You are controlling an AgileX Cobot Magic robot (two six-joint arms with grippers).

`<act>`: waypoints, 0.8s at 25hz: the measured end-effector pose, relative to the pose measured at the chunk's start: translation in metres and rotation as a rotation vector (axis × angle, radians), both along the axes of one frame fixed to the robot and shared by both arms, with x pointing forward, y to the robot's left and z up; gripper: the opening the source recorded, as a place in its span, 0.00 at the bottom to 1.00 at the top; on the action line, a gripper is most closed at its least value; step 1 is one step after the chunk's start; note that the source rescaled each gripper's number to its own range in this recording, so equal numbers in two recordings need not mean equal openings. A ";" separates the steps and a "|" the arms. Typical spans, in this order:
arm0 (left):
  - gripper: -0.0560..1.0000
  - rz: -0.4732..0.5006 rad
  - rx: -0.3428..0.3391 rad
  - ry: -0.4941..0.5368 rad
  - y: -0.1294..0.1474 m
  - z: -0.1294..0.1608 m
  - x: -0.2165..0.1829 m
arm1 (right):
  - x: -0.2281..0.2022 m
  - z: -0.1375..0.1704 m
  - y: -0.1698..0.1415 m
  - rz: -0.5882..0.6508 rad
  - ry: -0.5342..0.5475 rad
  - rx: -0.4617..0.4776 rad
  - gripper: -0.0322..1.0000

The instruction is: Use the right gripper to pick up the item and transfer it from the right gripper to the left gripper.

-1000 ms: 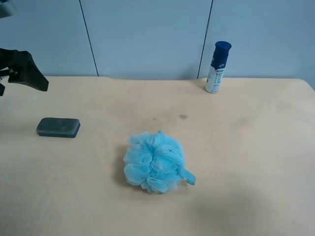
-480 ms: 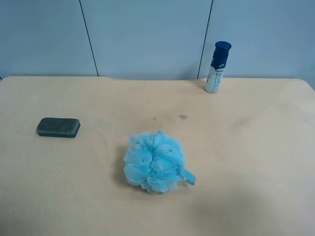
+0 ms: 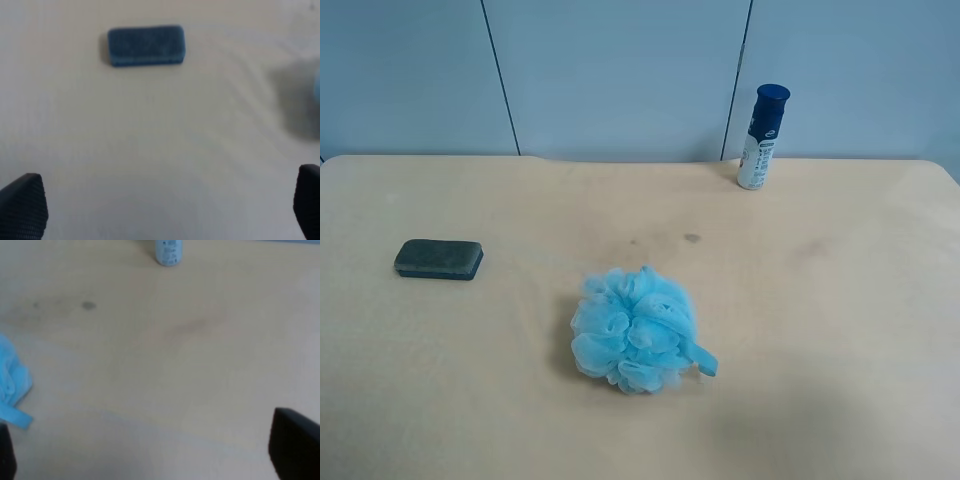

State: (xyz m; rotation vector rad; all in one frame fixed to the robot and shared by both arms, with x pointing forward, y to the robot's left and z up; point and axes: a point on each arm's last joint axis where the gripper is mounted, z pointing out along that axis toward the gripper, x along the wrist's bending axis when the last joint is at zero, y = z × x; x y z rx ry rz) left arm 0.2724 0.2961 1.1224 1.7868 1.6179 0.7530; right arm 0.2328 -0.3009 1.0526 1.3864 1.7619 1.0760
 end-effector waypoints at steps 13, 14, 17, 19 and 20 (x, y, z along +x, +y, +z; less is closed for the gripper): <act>0.99 0.021 -0.023 -0.198 0.001 -0.064 -0.048 | 0.000 0.000 0.000 0.000 0.000 0.000 1.00; 0.99 0.023 -0.025 -0.205 0.001 -0.064 -0.047 | 0.000 0.000 0.000 0.000 0.000 0.000 1.00; 0.99 0.025 -0.028 -0.241 0.001 -0.067 -0.042 | 0.000 0.000 0.000 0.000 0.000 0.000 1.00; 1.00 0.027 -0.031 -0.244 0.001 -0.068 -0.040 | 0.000 0.000 0.000 0.000 0.000 0.000 1.00; 1.00 0.028 -0.032 -0.249 0.001 -0.068 -0.040 | 0.000 0.000 0.000 0.000 0.000 0.000 1.00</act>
